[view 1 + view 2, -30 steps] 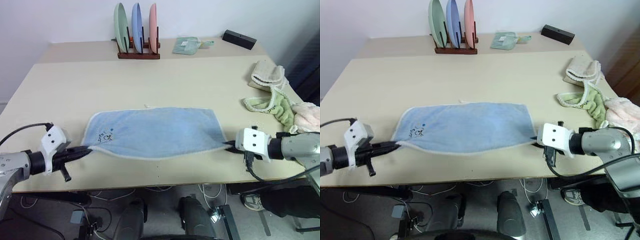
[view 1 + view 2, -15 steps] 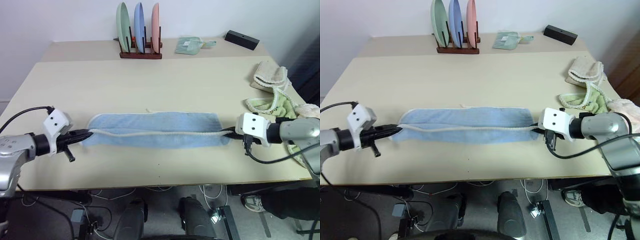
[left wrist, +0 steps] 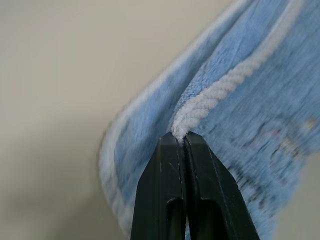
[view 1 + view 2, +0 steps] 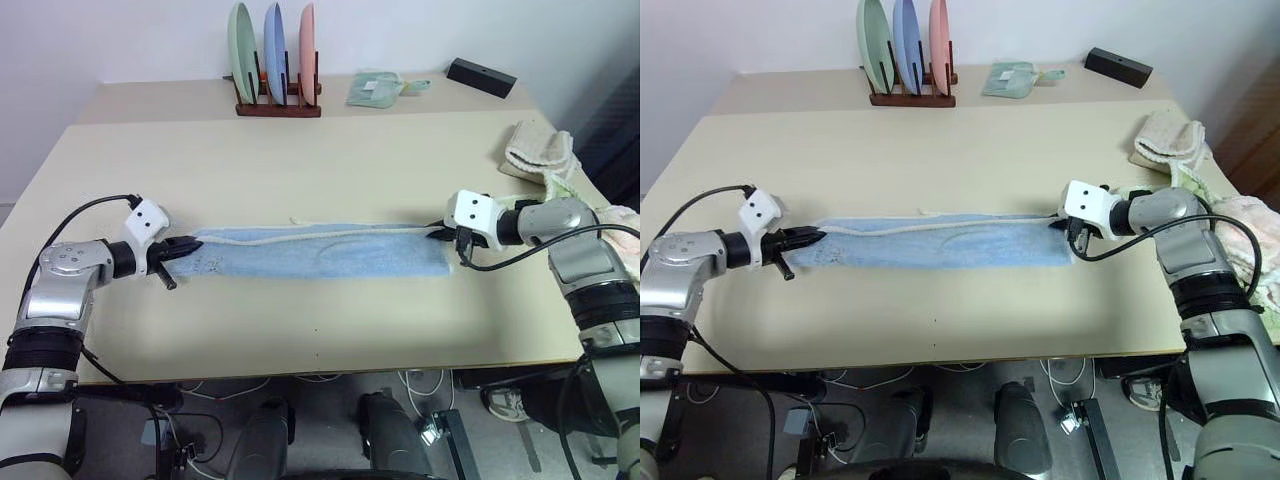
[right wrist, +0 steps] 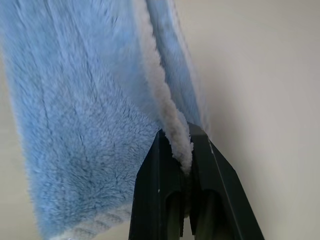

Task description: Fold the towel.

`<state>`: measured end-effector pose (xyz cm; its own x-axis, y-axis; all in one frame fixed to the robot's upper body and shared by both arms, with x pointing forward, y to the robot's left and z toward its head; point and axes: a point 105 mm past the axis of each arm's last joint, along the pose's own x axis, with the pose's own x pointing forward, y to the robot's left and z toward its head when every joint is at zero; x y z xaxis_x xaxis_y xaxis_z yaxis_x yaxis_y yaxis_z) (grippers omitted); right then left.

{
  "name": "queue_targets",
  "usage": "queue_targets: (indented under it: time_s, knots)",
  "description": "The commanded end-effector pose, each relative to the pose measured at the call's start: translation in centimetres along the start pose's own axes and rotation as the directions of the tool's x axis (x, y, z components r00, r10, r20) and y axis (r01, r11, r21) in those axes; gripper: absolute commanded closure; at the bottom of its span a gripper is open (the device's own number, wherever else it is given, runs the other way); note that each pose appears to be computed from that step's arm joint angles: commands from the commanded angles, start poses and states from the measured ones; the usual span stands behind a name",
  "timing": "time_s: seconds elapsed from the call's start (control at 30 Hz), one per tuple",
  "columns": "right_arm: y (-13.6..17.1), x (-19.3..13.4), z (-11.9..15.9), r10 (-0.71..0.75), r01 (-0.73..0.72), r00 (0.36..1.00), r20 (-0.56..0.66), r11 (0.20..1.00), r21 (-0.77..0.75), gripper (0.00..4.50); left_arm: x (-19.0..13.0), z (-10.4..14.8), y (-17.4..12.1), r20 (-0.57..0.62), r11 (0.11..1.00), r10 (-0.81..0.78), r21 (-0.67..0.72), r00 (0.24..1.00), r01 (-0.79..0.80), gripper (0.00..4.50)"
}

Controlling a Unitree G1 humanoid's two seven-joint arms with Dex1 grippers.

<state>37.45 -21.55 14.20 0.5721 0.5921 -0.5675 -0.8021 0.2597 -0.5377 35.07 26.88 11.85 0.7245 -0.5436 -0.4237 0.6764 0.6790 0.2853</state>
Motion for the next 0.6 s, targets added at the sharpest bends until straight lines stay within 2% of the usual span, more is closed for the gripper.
queue_targets:
  time_s: [0.03, 0.27, 0.37, 0.53, 0.57, 0.6]
  knots:
    - [-1.3, -0.2, 0.8, -0.043, 0.044, 0.999, 0.022, 0.998, -0.039, 4.39, -0.2, 0.2, 0.7, 0.004, 0.999, 0.021, 0.032, 1.0, -0.021, 4.5]
    - [-2.2, 0.0, 0.5, -0.1, 0.101, 0.995, 0.023, 0.994, -0.034, 4.39, -0.4, -0.2, 1.1, 0.007, 0.999, 0.049, -0.004, 0.999, -0.049, 4.5]
    - [-2.4, -0.2, 0.5, -0.093, 0.093, 0.995, 0.023, 0.996, -0.006, 3.56, -0.7, -0.3, 1.4, 0.02, 0.997, 0.054, -0.057, 0.998, -0.053, 3.6]
    - [-2.9, -0.6, 0.8, -0.122, 0.123, 0.992, 0.027, 0.992, -0.029, 1.14, -0.9, 0.4, 2.1, 0.056, 0.992, 0.112, -0.071, 0.992, -0.108, 1.08]
    - [-3.1, -0.8, 0.8, -0.135, 0.135, 0.991, 0.026, 0.99, -0.035, 1.14, -0.9, 0.6, 2.4, 0.068, 0.989, 0.13, -0.079, 0.989, -0.125, 0.65]
    - [-3.3, -1.1, 0.8, -0.155, 0.156, 0.988, 0.025, 0.987, -0.041, 1.14, -1.0, 0.8, 2.7, 0.084, 0.985, 0.153, -0.099, 0.985, -0.144, 0.65]
